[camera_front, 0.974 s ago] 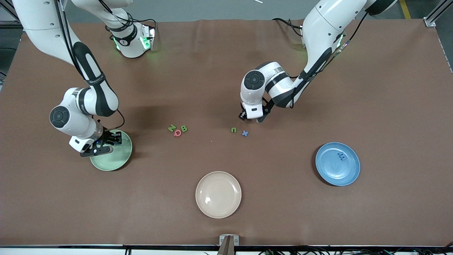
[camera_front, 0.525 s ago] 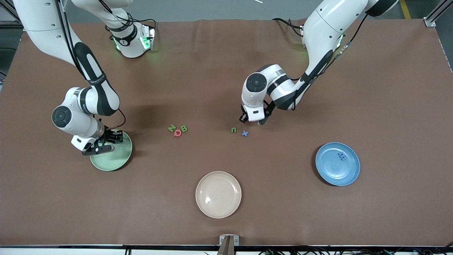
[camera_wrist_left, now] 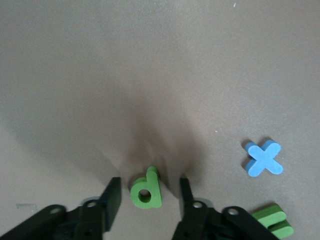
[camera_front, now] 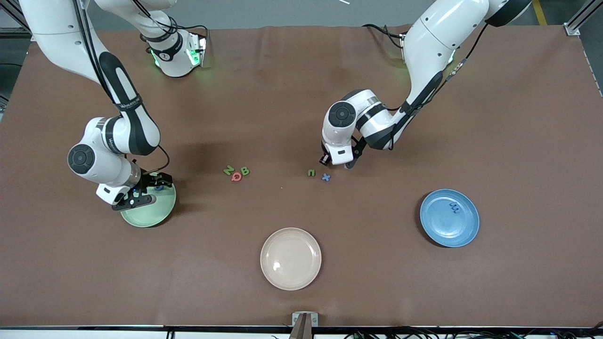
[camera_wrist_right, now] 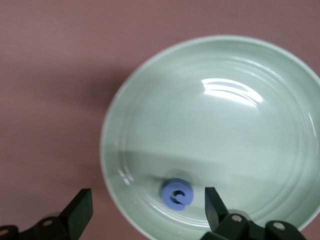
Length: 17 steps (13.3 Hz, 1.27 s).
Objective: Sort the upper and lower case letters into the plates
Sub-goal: 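Grasp the green d with the left gripper while the right gripper releases c, then drop the d on the blue plate while the right gripper grasps the green N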
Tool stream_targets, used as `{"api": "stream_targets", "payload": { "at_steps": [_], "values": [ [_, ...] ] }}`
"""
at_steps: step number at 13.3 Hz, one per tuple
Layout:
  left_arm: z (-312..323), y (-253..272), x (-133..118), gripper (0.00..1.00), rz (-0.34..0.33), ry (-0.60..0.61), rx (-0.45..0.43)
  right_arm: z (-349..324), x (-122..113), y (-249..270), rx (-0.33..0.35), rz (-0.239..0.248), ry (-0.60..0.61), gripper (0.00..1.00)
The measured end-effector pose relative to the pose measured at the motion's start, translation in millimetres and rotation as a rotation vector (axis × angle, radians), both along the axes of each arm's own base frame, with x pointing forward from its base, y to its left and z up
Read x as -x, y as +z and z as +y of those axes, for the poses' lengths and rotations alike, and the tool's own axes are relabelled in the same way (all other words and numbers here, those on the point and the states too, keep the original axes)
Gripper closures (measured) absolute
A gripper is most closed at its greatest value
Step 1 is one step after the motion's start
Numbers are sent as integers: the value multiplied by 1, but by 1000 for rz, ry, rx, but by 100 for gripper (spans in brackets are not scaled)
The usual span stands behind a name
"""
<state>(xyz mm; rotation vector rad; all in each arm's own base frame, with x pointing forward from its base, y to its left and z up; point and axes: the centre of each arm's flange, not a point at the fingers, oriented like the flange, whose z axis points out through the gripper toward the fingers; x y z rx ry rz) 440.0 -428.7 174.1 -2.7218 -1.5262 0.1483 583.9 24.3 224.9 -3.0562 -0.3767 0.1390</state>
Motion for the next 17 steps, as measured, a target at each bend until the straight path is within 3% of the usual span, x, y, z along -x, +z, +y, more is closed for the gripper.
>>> {"api": "stream_targets", "payload": {
  "at_steps": [5,7,11,15,17],
  "values": [
    [0,1,-4,72,-7,11,3,73,-8,35,-12,30,123,0],
    [7,3,-15,72,-24,20,-4,101,-3,34,-12,33,168,0],
    [68,40,-86,72,-138,38,-22,161,14,30,-14,36,298,0],
    [136,66,-144,72,-136,-43,-74,216,36,16,-35,-63,593,0],
    [177,69,-165,72,-132,-81,-83,232,50,1,-37,-80,683,0]
  ]
}}
